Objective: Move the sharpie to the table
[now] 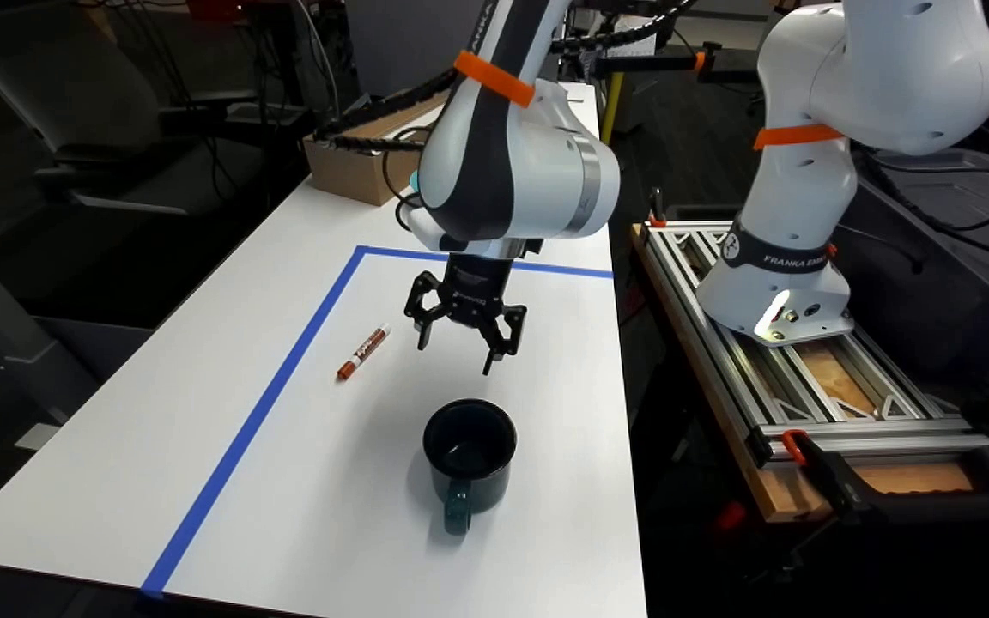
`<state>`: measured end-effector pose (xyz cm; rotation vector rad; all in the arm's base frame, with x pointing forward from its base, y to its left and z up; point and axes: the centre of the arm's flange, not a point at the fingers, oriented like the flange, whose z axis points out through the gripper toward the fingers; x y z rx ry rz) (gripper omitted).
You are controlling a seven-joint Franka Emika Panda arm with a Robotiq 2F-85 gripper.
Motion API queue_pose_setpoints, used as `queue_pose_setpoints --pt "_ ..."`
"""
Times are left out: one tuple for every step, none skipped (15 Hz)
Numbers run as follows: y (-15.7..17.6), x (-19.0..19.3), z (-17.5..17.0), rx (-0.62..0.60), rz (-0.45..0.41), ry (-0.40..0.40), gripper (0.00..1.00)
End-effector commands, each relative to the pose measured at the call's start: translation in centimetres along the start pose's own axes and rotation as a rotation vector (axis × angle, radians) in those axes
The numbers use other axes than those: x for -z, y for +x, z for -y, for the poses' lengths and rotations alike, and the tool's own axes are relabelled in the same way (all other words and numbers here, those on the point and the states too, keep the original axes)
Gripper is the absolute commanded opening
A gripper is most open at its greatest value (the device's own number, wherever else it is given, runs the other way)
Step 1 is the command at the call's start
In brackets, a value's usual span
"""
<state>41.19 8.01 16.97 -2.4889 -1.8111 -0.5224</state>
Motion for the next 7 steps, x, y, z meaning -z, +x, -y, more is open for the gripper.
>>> queue_pose_setpoints --pt "0.06 0.57 -0.31 0.005 -0.003 -0.008 1.0" --pt "0.08 1.01 -0.47 0.008 -0.006 -0.015 1.0" --pt "0.1 1.26 -0.51 0.008 -0.008 -0.018 1.0" --pt "0.11 1.35 -0.48 0.009 -0.01 -0.018 1.0" --pt "0.08 1.36 -0.42 0.009 -0.01 -0.016 1.0" --pt "0.02 1.32 -0.33 0.009 -0.01 -0.013 1.0" --pt "-0.02 1.3 -0.26 0.009 -0.009 -0.011 1.0"
